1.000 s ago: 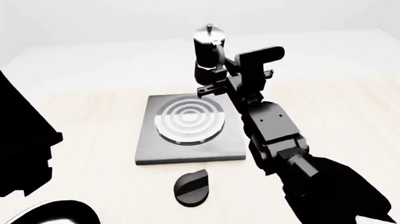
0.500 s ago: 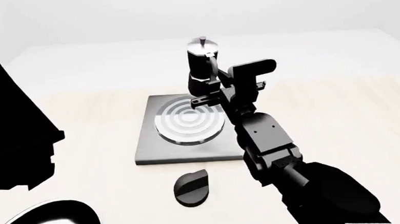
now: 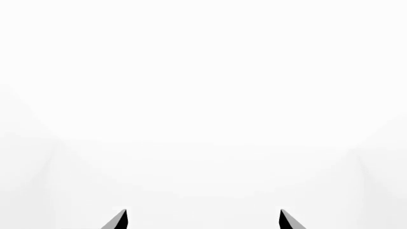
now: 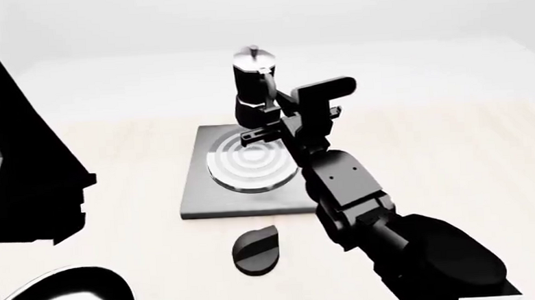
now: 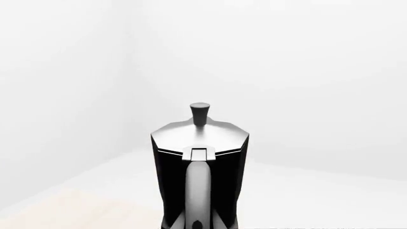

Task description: Turn on the stove and put the moka pot on it.

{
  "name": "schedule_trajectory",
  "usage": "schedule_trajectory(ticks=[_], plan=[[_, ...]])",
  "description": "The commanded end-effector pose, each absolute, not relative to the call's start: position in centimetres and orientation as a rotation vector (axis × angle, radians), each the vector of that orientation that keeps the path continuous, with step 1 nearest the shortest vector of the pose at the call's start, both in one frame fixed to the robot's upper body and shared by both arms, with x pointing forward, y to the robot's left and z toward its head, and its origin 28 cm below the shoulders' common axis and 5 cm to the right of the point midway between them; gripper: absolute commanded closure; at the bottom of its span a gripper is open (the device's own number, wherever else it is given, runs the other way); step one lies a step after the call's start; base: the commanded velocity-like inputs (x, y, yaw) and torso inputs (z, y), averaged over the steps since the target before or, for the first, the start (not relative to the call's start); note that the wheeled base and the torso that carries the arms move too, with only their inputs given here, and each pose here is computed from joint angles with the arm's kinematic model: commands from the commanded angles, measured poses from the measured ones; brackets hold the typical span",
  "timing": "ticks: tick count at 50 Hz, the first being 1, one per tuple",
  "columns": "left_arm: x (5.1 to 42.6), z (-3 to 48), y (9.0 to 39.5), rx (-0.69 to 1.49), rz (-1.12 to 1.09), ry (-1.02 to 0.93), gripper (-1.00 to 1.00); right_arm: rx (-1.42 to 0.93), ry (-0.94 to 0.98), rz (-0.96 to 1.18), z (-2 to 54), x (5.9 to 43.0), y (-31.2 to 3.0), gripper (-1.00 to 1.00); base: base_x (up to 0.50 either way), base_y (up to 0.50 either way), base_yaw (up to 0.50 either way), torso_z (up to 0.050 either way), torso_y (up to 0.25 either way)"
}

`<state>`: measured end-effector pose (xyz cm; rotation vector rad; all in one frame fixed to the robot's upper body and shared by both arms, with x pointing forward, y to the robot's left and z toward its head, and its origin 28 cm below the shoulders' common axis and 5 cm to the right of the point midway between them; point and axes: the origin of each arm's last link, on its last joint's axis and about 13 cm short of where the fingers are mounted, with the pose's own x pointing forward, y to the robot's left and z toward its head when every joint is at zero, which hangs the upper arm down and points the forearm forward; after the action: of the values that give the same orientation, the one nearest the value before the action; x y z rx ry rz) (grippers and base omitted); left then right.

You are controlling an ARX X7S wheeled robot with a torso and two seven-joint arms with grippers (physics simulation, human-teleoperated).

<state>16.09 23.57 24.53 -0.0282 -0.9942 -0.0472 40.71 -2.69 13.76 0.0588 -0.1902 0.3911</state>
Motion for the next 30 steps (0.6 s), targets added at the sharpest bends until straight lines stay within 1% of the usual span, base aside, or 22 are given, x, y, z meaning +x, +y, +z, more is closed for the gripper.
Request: schedule_trajectory(ticks=[1, 14, 22, 23, 30], plan=[[16.1, 24.3, 23.6, -0.024, -0.044, -0.982, -1.0, 0.057, -0.239, 0.42, 14.9, 40.8, -2.0, 1.0, 0.0, 0.0, 0.0, 0.0, -0.082], [16.2, 24.2, 23.6, -0.028, -0.045, -0.979, -1.0, 0.058, -0.251, 0.416, 15.1, 40.8, -1.9, 1.0, 0.0, 0.0, 0.0, 0.0, -0.094], [16.2, 24.1, 23.7, -0.033, -0.045, -0.981, -1.0, 0.071, -0.31, 0.413, 15.0, 40.6, -1.8, 1.0, 0.0, 0.0, 0.0, 0.0, -0.097], [16.2, 24.1, 23.7, -0.034, -0.045, -0.981, -1.0, 0.07, -0.315, 0.409, 15.7, 40.8, -1.7, 1.0, 0.0, 0.0, 0.0, 0.0, -0.098], [16.2, 24.0, 23.7, -0.037, -0.044, -0.98, -1.0, 0.069, -0.321, 0.411, 16.0, 40.8, -1.6, 1.0, 0.0, 0.0, 0.0, 0.0, -0.097]])
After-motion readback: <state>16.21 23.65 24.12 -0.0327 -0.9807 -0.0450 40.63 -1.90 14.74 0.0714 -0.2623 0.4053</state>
